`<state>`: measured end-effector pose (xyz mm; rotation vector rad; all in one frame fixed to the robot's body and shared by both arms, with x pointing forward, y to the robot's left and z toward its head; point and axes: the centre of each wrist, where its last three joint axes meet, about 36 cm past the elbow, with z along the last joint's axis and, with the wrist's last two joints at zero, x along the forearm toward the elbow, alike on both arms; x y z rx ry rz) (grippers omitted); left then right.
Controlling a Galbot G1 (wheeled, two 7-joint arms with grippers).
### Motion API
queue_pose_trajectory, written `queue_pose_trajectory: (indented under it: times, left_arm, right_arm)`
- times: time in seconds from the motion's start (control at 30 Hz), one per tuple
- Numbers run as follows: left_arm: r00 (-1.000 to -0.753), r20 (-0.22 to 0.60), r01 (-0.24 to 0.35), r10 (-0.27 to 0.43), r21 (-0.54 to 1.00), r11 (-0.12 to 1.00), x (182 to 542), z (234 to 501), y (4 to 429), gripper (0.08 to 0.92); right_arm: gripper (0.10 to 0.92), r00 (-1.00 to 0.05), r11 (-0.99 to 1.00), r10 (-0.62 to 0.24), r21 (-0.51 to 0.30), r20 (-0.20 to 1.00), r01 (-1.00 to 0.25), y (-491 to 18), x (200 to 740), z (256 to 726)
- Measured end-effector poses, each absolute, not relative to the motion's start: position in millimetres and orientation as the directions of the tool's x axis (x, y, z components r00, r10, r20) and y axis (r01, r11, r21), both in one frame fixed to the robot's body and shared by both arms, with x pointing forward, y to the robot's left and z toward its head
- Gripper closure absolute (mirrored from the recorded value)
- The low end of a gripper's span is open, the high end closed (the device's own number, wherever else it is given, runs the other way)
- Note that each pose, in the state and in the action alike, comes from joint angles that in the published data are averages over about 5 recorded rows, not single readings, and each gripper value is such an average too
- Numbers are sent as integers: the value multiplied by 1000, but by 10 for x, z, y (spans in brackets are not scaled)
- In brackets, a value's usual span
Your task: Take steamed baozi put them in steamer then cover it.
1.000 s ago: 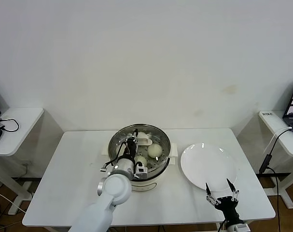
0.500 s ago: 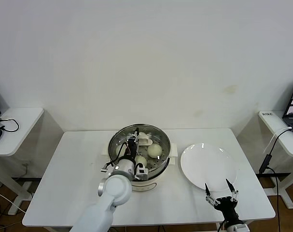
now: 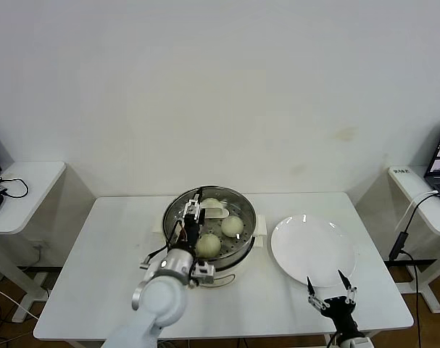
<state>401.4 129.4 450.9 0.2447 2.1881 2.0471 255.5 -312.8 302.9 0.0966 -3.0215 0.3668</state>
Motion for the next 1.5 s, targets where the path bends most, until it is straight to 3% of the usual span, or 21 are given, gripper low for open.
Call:
queue_pose_trajectory:
  times: [0.1,0.23,0.5,0.67,0.87,1.13,1.5]
  left_arm:
    - [-973,-11,10,230,996,88,3827,4575,1333,195]
    - [-965,-52,-10,259,987,163,3532,4687,1398,177]
    - [-963,-91,42,254,880,473,3044,4674,1743,177]
    - [-978,-69,90,196,710,699,2814,4484,2085,177]
    - [-996,-5,73,85,461,884,2510,4207,2378,177]
    - [-997,72,-9,-29,262,965,2165,3914,2642,177]
    - [-982,132,-114,-135,153,982,1867,3705,2867,177]
  right_arm:
    - [200,-993,969,-55,-234,108,-79,-3133,2548,3022]
    - [199,-992,969,-60,-232,115,-85,-3151,2530,3012]
    - [199,-990,969,-74,-228,116,-99,-3233,2491,3035]
    - [200,-989,971,-90,-211,120,-114,-3218,2498,3060]
    - [200,-983,972,-119,-184,142,-144,-3189,2457,3093]
    - [200,-973,973,-150,-146,173,-176,-3111,2352,3176]
    - [200,-963,971,-185,-111,196,-210,-2999,2273,3252]
